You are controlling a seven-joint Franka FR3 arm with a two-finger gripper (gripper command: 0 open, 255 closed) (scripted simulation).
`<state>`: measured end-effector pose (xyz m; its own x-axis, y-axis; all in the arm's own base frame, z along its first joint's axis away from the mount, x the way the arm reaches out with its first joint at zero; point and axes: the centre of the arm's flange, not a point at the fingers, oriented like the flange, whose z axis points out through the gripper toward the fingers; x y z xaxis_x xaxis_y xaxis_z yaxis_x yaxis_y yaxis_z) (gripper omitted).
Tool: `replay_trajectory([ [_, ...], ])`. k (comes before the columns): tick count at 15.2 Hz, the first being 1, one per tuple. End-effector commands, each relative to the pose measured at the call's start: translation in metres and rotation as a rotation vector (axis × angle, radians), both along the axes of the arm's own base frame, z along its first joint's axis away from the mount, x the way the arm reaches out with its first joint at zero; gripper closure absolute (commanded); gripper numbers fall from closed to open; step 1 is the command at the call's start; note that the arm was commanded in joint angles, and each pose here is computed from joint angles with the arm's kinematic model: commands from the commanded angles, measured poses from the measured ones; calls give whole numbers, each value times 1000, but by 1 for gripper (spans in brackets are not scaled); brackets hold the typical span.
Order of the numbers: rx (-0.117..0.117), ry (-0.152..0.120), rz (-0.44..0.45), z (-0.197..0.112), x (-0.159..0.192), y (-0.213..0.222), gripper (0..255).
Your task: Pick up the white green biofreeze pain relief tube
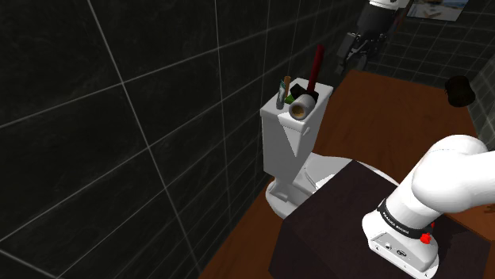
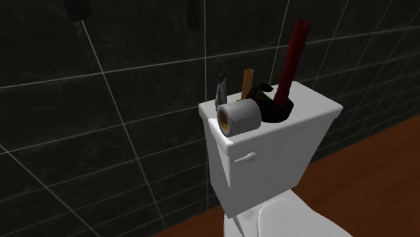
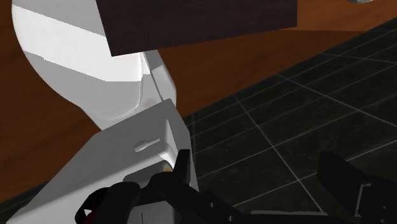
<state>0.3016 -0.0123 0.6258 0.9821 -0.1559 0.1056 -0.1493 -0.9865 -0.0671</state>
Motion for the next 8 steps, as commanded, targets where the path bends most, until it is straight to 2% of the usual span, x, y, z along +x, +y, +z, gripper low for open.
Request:
replay_trajectory([
  [1,0,0,0,0,0,0,0],
  [8,13,32,-142,-38,87,-11,0],
])
